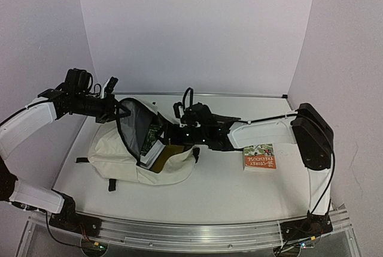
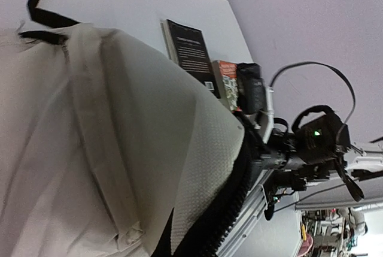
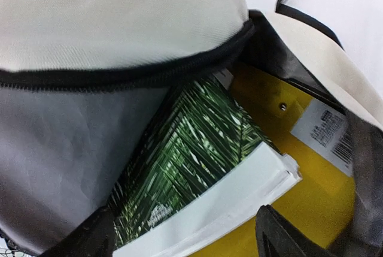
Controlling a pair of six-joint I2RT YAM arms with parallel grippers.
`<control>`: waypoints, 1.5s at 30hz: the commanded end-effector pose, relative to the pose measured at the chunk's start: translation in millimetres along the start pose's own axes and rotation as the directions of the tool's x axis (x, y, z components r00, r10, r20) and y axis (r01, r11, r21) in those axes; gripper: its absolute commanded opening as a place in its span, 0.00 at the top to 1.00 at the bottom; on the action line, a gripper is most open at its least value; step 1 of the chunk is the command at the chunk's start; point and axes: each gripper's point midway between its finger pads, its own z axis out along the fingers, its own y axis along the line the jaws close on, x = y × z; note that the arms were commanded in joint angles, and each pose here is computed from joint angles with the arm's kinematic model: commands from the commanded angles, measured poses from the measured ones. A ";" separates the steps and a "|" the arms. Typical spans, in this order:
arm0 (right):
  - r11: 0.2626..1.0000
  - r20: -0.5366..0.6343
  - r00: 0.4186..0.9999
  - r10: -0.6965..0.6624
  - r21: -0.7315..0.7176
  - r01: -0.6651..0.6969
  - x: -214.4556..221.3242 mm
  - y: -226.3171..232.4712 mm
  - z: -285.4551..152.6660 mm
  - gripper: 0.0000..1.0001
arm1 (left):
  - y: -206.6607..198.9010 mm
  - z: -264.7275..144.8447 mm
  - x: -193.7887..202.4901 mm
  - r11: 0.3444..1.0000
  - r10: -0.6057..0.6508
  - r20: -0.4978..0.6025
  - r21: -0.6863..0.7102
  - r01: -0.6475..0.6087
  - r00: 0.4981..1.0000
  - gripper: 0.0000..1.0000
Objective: Pack the student bag
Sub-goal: Place the book in the student bag, then pick up the book from the center of the board.
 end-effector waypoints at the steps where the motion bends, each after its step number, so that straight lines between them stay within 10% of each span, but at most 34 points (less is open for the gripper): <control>1: 0.993 0.172 0.985 0.029 0.105 -0.048 -70.7 -36.4 -70.4 0.06 | 41.0 -16.4 -12.2 0.981 -0.092 0.124 -0.159 0.111 0.988 1.00; 13: 0.611 -0.113 0.990 -0.086 0.778 0.142 -36.8 -198.1 -185.0 0.02 | 129.8 -29.4 17.5 0.869 -0.341 0.193 -0.309 0.387 0.920 0.87; 31: 0.419 -0.344 0.923 0.175 0.874 0.246 68.6 -284.8 -183.8 0.02 | 47.1 -69.2 -21.0 0.967 -0.153 0.216 -0.166 0.191 0.964 0.10; 45: 0.359 -0.324 0.922 0.211 0.903 0.235 77.5 -307.7 -201.1 0.46 | 12.1 -97.0 -47.0 0.982 -0.025 0.277 -0.172 0.075 0.960 0.02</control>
